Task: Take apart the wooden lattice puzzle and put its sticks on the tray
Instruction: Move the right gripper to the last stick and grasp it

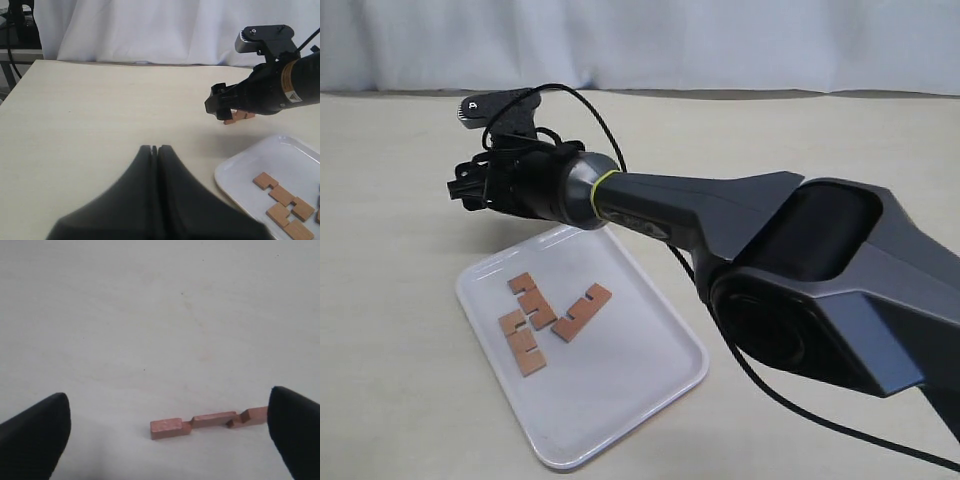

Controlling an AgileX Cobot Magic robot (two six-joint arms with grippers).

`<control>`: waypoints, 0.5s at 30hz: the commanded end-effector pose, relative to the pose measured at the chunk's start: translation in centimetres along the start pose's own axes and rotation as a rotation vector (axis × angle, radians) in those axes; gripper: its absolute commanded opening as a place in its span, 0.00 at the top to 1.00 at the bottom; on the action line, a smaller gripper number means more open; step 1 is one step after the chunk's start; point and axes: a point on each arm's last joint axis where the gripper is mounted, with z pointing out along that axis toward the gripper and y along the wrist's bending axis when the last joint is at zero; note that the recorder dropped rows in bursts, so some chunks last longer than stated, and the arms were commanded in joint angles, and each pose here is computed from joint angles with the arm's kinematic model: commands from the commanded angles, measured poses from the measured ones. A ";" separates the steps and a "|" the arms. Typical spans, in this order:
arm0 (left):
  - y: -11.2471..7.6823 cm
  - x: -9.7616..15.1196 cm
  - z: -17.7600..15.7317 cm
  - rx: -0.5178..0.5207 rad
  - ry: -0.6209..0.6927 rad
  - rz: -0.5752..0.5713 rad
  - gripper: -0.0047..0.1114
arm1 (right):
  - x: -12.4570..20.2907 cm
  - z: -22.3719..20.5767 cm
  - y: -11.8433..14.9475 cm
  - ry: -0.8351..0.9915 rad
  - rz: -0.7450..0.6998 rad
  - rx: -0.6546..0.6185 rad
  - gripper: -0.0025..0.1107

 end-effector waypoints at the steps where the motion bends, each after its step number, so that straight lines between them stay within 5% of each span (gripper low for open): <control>1: -0.1 0.0 0.0 0.009 -0.012 -0.001 0.96 | -0.1 0.5 -0.7 -0.012 -0.008 0.036 0.10; 15: -0.1 0.0 0.0 0.009 -0.012 -0.001 0.96 | 1.8 2.5 -1.4 -0.001 0.081 0.089 0.10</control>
